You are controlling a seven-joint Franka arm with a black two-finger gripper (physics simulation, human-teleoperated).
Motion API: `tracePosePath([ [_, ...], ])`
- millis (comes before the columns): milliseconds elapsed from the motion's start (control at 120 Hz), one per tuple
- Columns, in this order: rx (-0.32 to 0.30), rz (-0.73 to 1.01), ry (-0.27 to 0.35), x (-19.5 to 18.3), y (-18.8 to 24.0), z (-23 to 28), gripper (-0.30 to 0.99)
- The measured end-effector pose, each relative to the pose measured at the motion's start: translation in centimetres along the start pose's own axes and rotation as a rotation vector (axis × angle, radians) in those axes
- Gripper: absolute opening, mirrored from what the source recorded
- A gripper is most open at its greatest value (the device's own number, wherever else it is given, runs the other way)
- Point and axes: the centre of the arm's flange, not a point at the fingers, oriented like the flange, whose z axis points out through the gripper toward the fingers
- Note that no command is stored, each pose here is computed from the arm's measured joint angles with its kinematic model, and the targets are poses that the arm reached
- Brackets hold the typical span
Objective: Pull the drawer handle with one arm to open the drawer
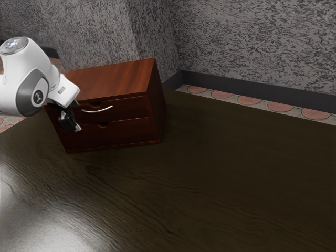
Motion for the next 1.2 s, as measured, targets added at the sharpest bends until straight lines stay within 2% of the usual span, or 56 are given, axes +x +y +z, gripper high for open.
tracePosePath([
  [325,-0.008,0.01,0.021,2.1,0.7,0.6,0.69],
  [700,-0.008,-0.015,0.027,1.8,0.5,0.9,0.69],
  [1200,-0.01,0.012,0.053,4.7,1.4,1.0,0.69],
])
